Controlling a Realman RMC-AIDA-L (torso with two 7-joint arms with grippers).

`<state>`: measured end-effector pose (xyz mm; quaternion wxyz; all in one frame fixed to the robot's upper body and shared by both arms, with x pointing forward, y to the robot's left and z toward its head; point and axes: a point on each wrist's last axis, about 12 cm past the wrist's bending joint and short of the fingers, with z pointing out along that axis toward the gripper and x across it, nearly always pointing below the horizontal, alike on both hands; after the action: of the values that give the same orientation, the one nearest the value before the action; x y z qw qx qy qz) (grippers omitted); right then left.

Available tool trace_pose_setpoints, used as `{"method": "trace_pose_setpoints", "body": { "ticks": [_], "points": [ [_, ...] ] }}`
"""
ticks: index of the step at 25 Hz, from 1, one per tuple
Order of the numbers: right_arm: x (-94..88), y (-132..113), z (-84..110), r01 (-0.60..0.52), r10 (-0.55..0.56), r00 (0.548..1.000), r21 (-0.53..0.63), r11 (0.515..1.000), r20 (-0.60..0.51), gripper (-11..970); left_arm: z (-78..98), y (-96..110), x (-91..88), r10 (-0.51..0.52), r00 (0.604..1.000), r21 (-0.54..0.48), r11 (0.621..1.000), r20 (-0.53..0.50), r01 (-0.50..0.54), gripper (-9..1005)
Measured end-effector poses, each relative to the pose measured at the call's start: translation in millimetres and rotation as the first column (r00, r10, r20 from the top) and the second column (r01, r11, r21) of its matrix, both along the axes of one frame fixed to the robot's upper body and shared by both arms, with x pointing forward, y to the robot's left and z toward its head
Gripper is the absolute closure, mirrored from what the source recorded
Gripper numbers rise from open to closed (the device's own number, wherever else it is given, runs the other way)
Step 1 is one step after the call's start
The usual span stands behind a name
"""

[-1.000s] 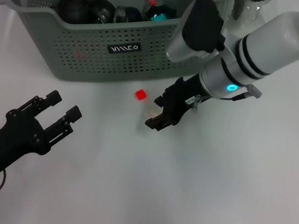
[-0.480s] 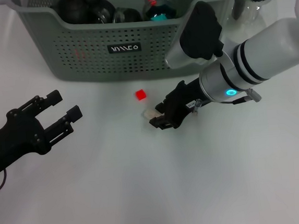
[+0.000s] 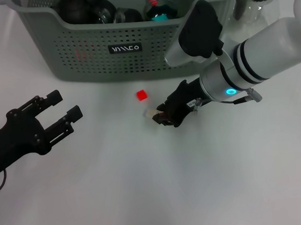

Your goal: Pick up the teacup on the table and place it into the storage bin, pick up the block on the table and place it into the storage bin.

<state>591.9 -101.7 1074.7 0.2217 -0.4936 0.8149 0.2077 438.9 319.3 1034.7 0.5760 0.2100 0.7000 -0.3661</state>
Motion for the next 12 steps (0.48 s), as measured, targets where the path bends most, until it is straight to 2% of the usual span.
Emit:
{"method": "trace_pose_setpoints", "body": {
  "ticks": [7, 9, 12],
  "points": [
    [0.2, -3, 3.7, 0.003, -0.003, 1.000, 0.015, 1.000, -0.012, 751, 0.1, 0, 0.4, 0.000, 1.000, -0.002, 1.000, 0.001, 0.000, 330],
    [0.9, -5, 11.7, 0.006, -0.005, 1.000, 0.048, 0.999, -0.021, 746, 0.0, 0, -0.1, 0.002, 1.000, -0.002, 1.000, 0.000, -0.002, 330],
    [1.5, -16, 36.6, 0.008, -0.003, 0.999, 0.138, 0.990, -0.036, 738, -0.4, 0, -0.9, 0.003, 1.000, -0.002, 1.000, -0.001, -0.003, 330]
  ]
}}
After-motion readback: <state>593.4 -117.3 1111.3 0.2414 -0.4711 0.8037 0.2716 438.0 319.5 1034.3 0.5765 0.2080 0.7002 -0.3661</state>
